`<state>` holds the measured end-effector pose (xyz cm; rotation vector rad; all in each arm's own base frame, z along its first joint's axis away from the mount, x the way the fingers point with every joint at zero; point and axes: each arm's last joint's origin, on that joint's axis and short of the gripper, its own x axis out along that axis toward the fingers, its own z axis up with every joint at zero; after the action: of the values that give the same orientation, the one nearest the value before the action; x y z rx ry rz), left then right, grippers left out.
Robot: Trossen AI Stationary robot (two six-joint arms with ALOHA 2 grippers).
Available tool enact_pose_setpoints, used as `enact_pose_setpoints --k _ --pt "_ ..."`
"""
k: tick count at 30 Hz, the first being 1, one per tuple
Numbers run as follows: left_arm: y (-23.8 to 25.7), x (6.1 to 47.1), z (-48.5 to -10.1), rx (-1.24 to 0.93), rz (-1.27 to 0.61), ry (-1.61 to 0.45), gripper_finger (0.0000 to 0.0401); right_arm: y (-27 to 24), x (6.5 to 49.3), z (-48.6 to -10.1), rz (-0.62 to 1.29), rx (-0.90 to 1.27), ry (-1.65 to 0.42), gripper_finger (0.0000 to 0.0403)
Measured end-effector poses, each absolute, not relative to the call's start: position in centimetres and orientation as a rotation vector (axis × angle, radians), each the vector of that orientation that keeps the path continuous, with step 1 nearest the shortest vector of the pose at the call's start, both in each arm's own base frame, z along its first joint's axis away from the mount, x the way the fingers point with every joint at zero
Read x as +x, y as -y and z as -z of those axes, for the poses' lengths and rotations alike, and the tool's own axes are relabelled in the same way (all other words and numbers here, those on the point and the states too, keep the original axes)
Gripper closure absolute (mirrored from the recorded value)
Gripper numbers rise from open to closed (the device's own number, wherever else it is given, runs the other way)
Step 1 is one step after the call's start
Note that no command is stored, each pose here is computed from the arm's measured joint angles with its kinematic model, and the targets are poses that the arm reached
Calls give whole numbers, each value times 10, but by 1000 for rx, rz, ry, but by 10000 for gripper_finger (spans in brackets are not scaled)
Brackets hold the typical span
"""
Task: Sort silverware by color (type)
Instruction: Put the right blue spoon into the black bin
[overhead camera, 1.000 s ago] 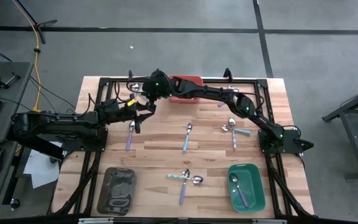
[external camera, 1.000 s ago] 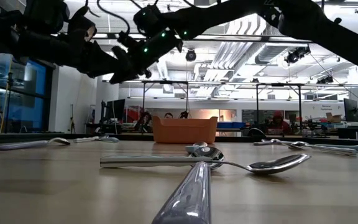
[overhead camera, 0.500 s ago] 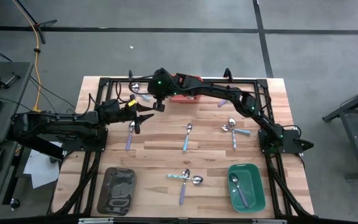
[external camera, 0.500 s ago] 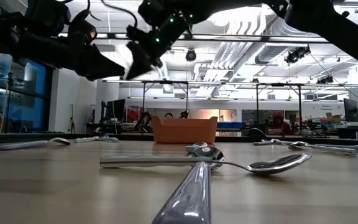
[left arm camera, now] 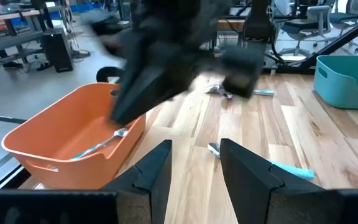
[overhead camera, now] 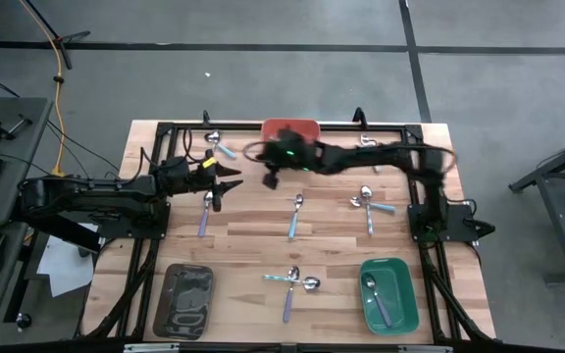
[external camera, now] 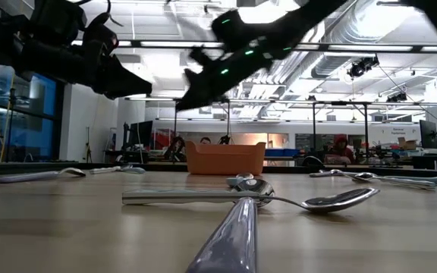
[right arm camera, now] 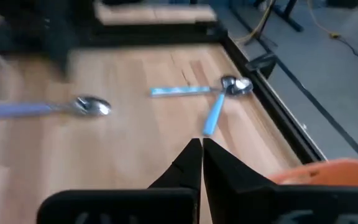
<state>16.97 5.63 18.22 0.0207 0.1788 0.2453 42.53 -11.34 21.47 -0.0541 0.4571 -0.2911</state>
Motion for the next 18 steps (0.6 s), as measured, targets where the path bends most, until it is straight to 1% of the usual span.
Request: enact_pose_setpoints --k 7,13,18 --pt "-56 170 -183 8 -249 -163 275 72 341 -234 354 6 -393 403" --pt "-55 170 -183 -23 -238 -167 275 38 283 -240 374 52 -437 403" --pt "-50 171 -182 -17 -207 -179 275 22 246 -241 382 115 -494 403"
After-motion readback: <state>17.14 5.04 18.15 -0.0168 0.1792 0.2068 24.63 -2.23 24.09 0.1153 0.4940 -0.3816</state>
